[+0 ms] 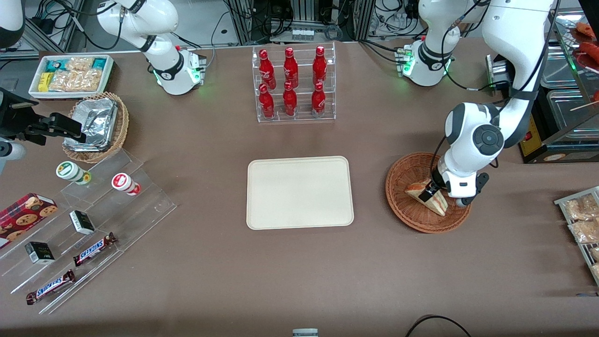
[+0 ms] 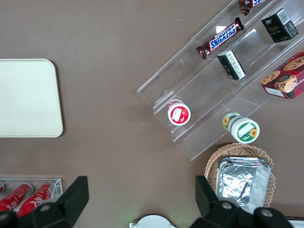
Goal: Place sandwich from basket to tray
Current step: 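Lower the left gripper over the sandwich in the wicker basket and grasp it, then lift the sandwich with the left gripper and carry it toward the cream tray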
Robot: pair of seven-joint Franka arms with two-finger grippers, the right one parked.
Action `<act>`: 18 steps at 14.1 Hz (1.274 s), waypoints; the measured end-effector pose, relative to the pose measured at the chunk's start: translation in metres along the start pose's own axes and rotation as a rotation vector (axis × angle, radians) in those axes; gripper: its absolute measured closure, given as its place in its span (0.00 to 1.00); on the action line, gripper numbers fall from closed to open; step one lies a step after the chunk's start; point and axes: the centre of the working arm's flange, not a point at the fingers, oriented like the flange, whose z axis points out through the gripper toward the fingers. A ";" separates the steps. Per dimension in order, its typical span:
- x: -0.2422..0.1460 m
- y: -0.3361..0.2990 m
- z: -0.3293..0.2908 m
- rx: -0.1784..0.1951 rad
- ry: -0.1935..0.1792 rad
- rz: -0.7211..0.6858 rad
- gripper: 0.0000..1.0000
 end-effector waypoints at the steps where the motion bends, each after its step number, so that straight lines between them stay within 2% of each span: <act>1: 0.000 0.000 0.001 -0.001 0.000 -0.002 0.26; 4: 0.004 0.007 -0.006 -0.021 0.013 -0.016 0.59; 6: 0.008 0.016 -0.023 -0.041 0.026 -0.017 0.69; 7: 0.010 0.021 -0.041 -0.038 0.027 -0.015 0.71; 10: 0.008 0.044 -0.136 0.011 0.011 0.019 0.82; 12: -0.025 0.074 -0.196 0.011 0.015 0.094 0.85; 14: -0.083 0.108 -0.214 0.001 0.019 0.205 0.85; 17: -0.176 0.149 -0.176 0.058 0.045 0.391 0.85; 18: -0.200 0.162 -0.159 0.070 0.042 0.435 0.85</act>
